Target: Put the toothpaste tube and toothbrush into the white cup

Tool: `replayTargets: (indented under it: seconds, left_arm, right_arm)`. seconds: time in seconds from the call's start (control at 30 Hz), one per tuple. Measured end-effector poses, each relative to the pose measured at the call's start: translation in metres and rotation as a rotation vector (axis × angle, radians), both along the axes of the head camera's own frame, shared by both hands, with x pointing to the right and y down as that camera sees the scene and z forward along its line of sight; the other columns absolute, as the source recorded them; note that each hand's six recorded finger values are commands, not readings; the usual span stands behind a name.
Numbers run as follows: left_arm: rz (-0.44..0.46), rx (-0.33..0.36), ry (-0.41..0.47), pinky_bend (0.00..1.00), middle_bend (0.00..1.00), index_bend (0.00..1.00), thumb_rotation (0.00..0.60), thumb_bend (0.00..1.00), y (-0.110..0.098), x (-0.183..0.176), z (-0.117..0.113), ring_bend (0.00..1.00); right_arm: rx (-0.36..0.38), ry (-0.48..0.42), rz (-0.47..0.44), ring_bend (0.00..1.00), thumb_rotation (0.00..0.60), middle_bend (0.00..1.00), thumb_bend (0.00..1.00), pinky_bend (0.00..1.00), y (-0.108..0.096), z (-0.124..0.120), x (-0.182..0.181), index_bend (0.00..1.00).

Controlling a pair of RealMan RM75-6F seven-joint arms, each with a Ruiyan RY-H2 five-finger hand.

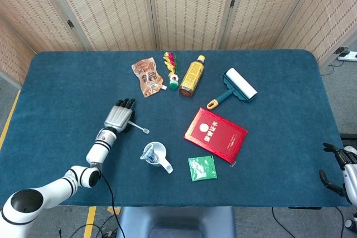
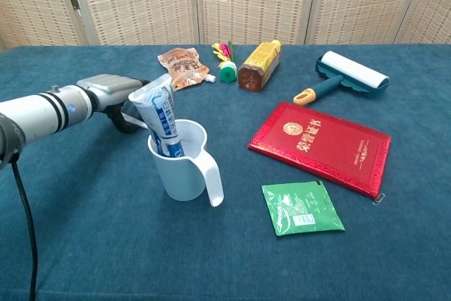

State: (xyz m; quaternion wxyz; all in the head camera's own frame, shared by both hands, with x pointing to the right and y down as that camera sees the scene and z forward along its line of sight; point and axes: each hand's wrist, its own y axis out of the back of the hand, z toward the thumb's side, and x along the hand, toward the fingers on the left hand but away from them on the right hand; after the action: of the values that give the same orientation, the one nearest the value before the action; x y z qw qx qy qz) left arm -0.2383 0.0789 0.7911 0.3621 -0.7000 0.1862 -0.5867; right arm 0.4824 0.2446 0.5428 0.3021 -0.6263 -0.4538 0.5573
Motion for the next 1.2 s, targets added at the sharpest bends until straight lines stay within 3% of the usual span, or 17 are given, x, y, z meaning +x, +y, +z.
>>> replayTargets:
  seconds: [0.27,0.47,0.67,1.0,1.2]
  left_arm:
    - [-0.073,-0.029,0.065,0.14,0.08,0.62,0.600,0.42,0.000,-0.003,-0.004,0.00]
    - [-0.182,-0.061,0.186,0.14,0.10,0.64,0.600,0.42,-0.005,-0.008,-0.019,0.01]
    - [-0.316,-0.132,0.361,0.14,0.10,0.64,0.600,0.42,-0.008,-0.014,-0.048,0.02]
    - [-0.569,-0.330,0.722,0.14,0.10,0.65,0.600,0.42,-0.005,-0.017,-0.106,0.02]
    - [-0.661,-0.445,0.903,0.14,0.10,0.65,0.600,0.42,-0.001,-0.006,-0.135,0.01]
  right_arm:
    - [0.007,-0.003,0.000,0.24,0.600,0.28,0.31,0.24,-0.002,-0.001,0.000,0.17]
    - [0.011,-0.009,-0.009,0.24,0.600,0.28,0.31,0.24,-0.003,-0.001,-0.003,0.17]
    - [0.016,-0.015,-0.019,0.24,0.600,0.28,0.31,0.24,-0.004,-0.001,-0.007,0.17]
    - [0.016,-0.023,-0.042,0.24,0.600,0.28,0.31,0.24,-0.007,0.001,-0.014,0.17]
    - [0.019,-0.024,-0.048,0.24,0.600,0.28,0.31,0.24,-0.008,0.000,-0.015,0.17]
